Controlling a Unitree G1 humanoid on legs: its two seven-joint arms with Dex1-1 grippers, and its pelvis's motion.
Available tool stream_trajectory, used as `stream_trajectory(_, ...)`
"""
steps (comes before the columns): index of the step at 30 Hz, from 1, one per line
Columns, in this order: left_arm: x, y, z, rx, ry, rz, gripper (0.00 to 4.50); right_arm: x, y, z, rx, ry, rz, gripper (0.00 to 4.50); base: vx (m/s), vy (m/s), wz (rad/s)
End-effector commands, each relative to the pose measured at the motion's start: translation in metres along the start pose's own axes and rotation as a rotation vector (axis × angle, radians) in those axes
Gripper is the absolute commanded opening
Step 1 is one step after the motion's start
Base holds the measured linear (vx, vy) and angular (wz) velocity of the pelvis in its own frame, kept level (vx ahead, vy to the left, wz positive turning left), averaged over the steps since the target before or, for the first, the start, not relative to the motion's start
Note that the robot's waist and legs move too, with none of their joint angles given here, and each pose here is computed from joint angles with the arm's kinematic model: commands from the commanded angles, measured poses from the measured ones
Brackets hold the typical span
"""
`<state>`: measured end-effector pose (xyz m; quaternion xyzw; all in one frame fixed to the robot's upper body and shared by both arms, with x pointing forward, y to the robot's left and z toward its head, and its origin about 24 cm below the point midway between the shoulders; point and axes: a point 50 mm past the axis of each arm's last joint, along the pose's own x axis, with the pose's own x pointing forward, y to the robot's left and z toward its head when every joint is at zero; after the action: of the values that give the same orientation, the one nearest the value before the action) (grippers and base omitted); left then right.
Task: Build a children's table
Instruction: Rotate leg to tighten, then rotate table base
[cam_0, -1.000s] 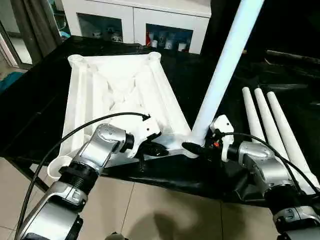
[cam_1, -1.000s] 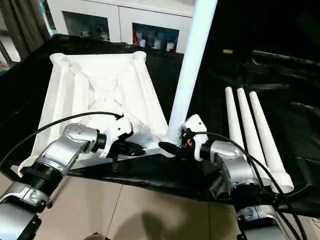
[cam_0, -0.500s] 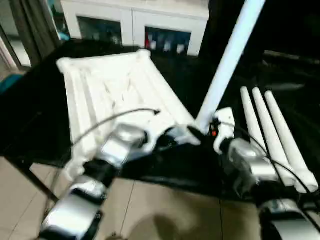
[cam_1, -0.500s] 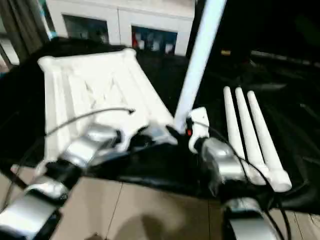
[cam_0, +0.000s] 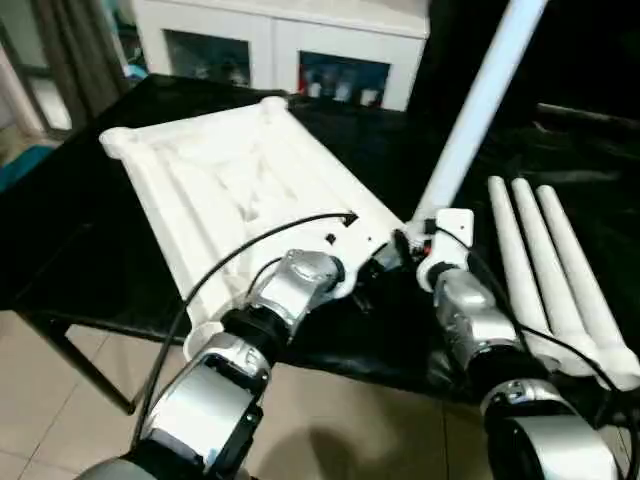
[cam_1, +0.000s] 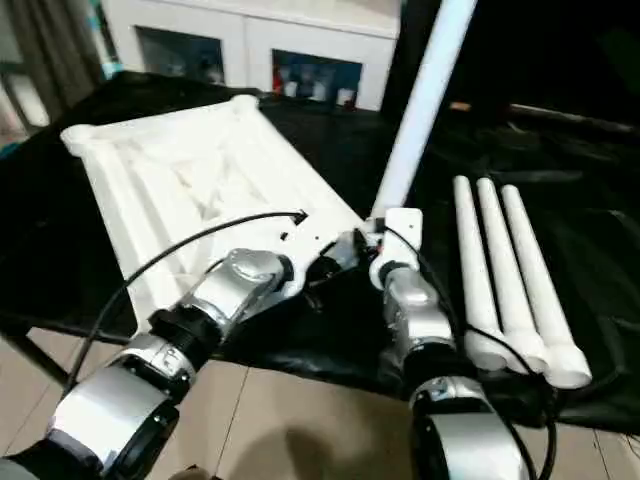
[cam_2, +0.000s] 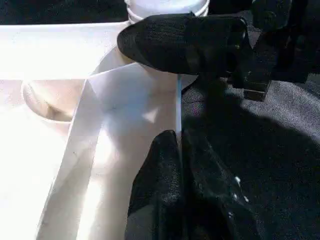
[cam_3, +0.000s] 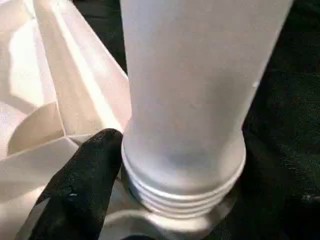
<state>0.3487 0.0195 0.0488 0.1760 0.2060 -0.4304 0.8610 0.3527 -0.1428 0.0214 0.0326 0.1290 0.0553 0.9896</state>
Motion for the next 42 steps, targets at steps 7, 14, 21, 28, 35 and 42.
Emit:
stream_trajectory(7,-0.003,0.002,0.022,0.056,-0.203,-0.014,0.45,-0.018,-0.025,0.002,-0.027,-0.079,0.006,3.92,0.0,0.0,0.0)
stream_trajectory(14,-0.019,0.025,0.044,0.007,-0.348,0.092,0.95,-0.047,-0.037,0.016,-0.052,-0.195,0.094,3.92,0.0,0.0,0.0)
stream_trajectory(21,-0.087,0.1,0.028,0.051,-0.28,0.502,1.4,-0.077,-0.029,0.007,-0.163,-0.137,0.373,3.92,0.0,0.0,0.0)
stream_trajectory(28,-0.184,0.154,-0.031,0.059,-0.036,0.947,1.95,-0.076,-0.026,-0.014,-0.17,-0.013,0.36,3.92,0.0,0.0,0.0)
stream_trajectory(35,-0.205,0.148,-0.082,-0.01,0.214,0.937,2.47,-0.062,-0.007,-0.024,-0.184,0.065,0.339,3.92,0.0,0.0,0.0)
stream_trajectory(42,-0.188,0.118,-0.095,-0.083,0.264,0.693,3.02,-0.05,0.011,-0.024,-0.188,0.083,0.372,3.92,0.0,0.0,0.0)
